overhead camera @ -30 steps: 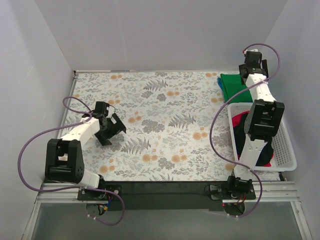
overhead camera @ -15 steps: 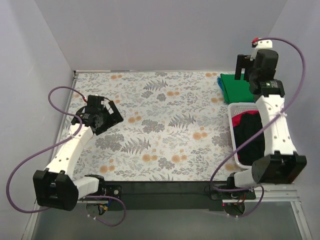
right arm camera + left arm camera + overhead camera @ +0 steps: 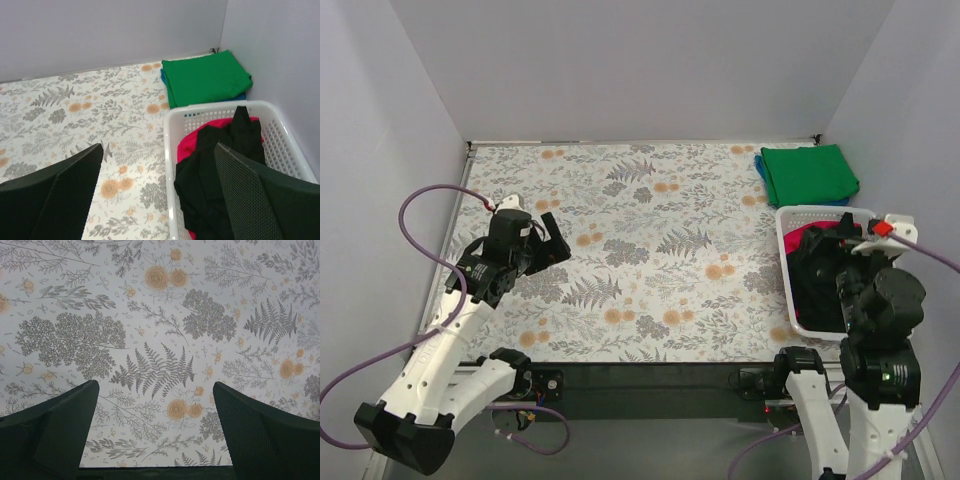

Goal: Fold and stack the t-shirts
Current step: Reset both grippers

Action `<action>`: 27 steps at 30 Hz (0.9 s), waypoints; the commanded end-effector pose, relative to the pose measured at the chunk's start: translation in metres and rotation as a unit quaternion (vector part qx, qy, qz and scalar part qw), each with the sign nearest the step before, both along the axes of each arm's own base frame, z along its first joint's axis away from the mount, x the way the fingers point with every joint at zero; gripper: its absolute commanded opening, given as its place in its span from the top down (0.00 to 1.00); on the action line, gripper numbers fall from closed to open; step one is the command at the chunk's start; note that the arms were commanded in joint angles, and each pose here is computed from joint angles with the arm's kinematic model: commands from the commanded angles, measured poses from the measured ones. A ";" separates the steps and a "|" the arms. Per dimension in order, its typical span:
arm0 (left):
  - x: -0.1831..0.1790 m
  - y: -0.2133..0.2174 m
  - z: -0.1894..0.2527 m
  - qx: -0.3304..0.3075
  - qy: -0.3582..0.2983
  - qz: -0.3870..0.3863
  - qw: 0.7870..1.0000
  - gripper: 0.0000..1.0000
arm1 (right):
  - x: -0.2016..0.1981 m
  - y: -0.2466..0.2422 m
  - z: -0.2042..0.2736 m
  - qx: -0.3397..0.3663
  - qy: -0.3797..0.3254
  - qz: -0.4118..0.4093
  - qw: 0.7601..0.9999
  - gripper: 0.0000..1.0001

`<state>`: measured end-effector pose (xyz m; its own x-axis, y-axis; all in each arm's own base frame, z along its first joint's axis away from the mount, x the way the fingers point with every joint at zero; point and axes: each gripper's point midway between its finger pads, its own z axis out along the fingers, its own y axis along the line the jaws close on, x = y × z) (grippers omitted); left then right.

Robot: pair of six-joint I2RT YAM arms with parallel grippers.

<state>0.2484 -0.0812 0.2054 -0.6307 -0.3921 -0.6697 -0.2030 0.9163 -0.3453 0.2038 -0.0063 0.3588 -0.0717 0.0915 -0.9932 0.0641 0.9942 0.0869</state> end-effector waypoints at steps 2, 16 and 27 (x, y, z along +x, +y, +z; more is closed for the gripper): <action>-0.017 -0.009 -0.003 -0.003 0.007 -0.020 1.000 0.02 | -0.038 0.003 -0.039 0.034 0.018 -0.003 0.999 0.02; -0.023 -0.021 0.004 -0.022 -0.015 -0.035 0.999 0.02 | -0.068 0.002 -0.049 0.045 0.020 -0.010 0.999 0.02; -0.030 -0.032 -0.015 -0.060 0.012 -0.037 0.997 0.02 | -0.066 0.006 -0.050 0.039 0.034 0.002 0.999 0.02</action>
<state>0.2202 -0.1083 0.1892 -0.6769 -0.4016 -0.6168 -0.1523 0.8963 -0.4164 0.1361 -0.0032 0.2954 -0.1573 0.1755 -0.9718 0.0883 0.9826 0.1632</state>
